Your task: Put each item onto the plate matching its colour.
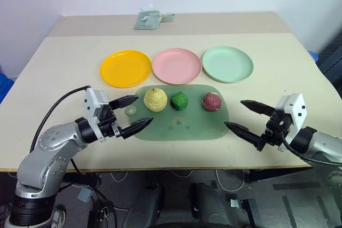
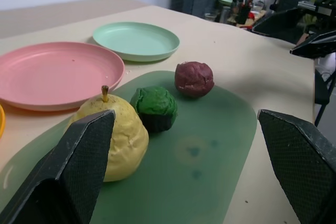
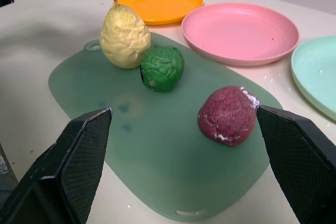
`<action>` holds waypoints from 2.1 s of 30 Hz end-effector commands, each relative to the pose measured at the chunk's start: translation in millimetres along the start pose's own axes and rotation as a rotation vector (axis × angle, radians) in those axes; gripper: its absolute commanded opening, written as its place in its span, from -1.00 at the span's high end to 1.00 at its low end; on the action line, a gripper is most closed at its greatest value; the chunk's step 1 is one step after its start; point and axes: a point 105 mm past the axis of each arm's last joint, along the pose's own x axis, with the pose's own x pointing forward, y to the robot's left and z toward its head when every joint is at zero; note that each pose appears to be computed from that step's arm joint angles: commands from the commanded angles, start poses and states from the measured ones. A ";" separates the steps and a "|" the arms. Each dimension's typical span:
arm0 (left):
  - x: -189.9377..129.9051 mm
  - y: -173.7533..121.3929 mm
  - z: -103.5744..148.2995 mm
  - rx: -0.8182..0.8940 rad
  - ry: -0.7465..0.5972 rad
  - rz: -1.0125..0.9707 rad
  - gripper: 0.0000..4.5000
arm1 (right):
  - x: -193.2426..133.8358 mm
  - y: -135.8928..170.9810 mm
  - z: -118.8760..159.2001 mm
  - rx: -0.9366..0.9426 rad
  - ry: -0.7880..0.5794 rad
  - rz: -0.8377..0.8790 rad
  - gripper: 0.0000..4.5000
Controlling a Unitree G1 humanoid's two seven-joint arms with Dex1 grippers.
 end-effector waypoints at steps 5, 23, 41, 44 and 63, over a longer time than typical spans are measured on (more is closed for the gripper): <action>-0.9 -0.5 2.5 0.038 -0.011 -0.010 -1.00 | -4.5 4.0 15.7 -0.076 -0.033 -0.003 -0.98; 7.0 5.4 8.1 -0.001 -0.009 0.050 -1.00 | 3.2 3.6 16.5 -0.096 -0.048 0.033 -0.98; 41.4 42.5 -5.9 -0.065 0.077 0.298 -1.00 | 22.5 26.3 36.2 -0.198 -0.117 0.229 -0.98; 49.7 50.1 -12.6 -0.047 0.100 0.324 -1.00 | 24.0 25.5 37.0 -0.205 -0.114 0.224 -0.98; 53.8 72.3 -9.4 -0.072 0.000 0.377 0.06 | 17.3 14.3 26.7 -0.213 -0.097 0.177 -1.00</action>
